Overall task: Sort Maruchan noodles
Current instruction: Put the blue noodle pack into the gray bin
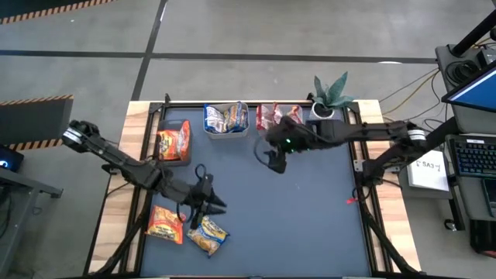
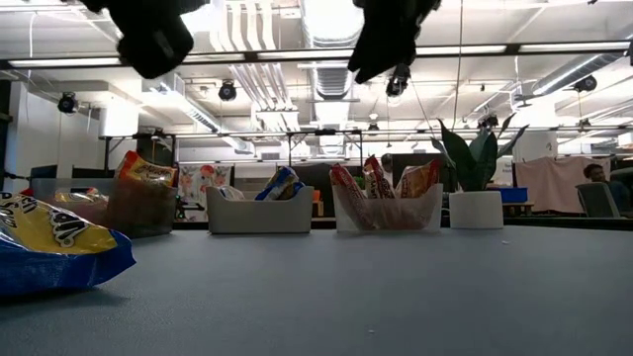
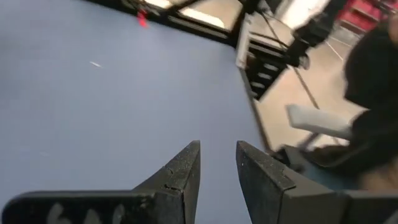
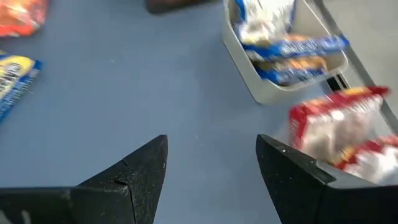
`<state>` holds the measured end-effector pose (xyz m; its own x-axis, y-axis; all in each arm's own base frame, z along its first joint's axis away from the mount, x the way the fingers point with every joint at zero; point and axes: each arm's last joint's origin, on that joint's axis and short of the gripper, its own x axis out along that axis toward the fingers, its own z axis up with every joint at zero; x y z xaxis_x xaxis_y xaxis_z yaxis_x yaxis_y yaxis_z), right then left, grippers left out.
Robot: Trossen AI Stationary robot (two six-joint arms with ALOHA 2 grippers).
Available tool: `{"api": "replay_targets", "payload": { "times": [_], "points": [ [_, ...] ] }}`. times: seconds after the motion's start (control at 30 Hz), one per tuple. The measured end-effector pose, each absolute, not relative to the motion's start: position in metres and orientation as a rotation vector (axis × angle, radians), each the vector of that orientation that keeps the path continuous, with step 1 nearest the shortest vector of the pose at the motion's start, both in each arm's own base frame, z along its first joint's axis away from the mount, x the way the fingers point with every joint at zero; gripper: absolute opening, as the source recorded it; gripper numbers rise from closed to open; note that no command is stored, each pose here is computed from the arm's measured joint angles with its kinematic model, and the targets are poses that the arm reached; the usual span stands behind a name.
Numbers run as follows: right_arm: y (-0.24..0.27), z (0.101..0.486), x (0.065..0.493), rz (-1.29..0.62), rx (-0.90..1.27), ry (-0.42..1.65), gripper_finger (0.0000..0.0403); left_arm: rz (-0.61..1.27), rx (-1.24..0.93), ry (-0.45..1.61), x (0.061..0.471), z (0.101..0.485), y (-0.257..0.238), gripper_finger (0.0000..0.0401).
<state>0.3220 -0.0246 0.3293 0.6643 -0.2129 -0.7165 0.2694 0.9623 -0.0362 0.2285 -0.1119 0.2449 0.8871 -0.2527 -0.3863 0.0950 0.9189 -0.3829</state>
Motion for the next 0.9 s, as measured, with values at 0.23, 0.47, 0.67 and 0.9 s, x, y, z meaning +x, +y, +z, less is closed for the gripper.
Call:
{"api": "replay_targets", "payload": {
  "times": [0.23, 0.47, 0.67, 0.9],
  "points": [
    [-0.012, 0.309, 0.302, -0.206, 0.011, 0.604, 0.0233, -0.192, -0.383, 0.76, 0.234, 0.244, -0.165, 0.0087],
    [-0.014, 0.302, 0.289, -0.206, -0.018, 0.453, 0.0233, -0.094, -0.219, 1.105, 0.237, 0.239, -0.219, 0.0075],
    [-0.014, 0.299, 0.287, -0.204, -0.024, 0.432, 0.0233, -0.036, -0.14, 1.227, 0.253, 0.229, -0.244, 0.0041],
    [-0.014, 0.299, 0.287, -0.204, -0.024, 0.432, 0.0233, -0.039, -0.158, 1.277, 0.258, 0.217, -0.252, 0.0003]
  ]
}}
